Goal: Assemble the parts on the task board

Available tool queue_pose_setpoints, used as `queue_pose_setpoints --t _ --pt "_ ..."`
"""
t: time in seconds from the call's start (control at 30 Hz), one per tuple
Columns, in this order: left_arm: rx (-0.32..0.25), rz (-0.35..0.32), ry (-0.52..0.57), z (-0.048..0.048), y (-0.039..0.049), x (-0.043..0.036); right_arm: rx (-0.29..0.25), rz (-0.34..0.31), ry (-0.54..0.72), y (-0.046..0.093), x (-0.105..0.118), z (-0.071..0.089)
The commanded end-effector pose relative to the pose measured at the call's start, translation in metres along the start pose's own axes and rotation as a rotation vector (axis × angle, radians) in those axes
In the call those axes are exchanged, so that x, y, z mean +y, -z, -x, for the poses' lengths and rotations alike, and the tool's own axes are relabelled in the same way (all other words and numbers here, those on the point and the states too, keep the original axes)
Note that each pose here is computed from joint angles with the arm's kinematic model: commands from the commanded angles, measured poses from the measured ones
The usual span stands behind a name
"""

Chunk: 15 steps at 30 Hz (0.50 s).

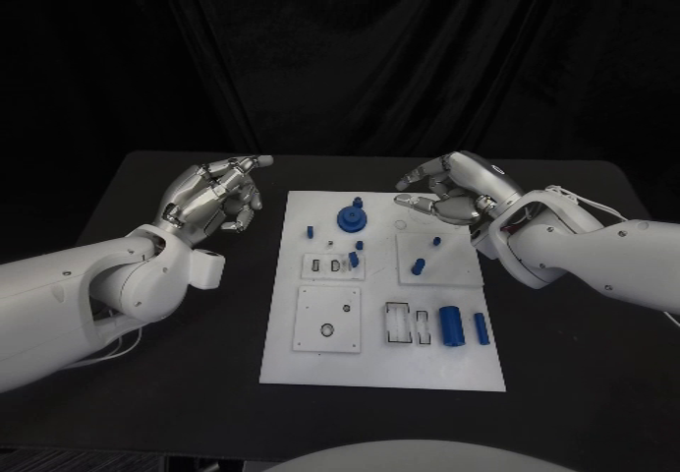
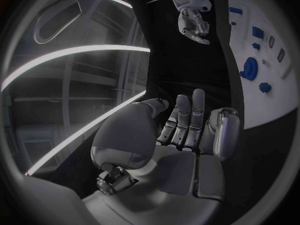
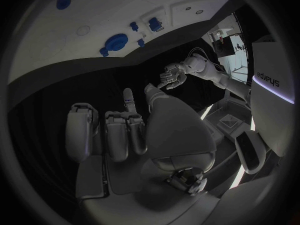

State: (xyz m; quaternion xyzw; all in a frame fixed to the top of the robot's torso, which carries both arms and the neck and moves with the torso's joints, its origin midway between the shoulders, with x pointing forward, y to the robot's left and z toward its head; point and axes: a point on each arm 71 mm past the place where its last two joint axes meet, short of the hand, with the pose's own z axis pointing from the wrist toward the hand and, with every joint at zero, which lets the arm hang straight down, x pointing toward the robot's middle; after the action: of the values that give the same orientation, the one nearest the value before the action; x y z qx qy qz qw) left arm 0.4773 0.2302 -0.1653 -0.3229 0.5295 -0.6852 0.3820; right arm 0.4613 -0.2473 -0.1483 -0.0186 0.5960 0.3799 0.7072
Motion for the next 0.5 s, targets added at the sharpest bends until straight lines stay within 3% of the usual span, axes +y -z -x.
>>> queue_pose_setpoints --t 0.03,0.27,0.33,0.5 --pt "0.040 0.072 -0.212 -0.0035 -0.0066 0.0023 -0.062 -0.042 -0.114 0.006 -0.011 0.001" --pt "0.098 0.154 -0.486 -0.0108 -0.0218 0.0023 -0.054 -0.088 -0.149 0.018 -0.026 -0.012" --pt "0.121 0.208 -0.561 -0.0130 -0.0257 0.0040 -0.050 -0.095 -0.155 0.020 -0.029 -0.016" --pt "0.207 0.415 -0.792 -0.0159 -0.0362 0.0152 -0.041 -0.114 -0.161 0.025 -0.035 -0.021"
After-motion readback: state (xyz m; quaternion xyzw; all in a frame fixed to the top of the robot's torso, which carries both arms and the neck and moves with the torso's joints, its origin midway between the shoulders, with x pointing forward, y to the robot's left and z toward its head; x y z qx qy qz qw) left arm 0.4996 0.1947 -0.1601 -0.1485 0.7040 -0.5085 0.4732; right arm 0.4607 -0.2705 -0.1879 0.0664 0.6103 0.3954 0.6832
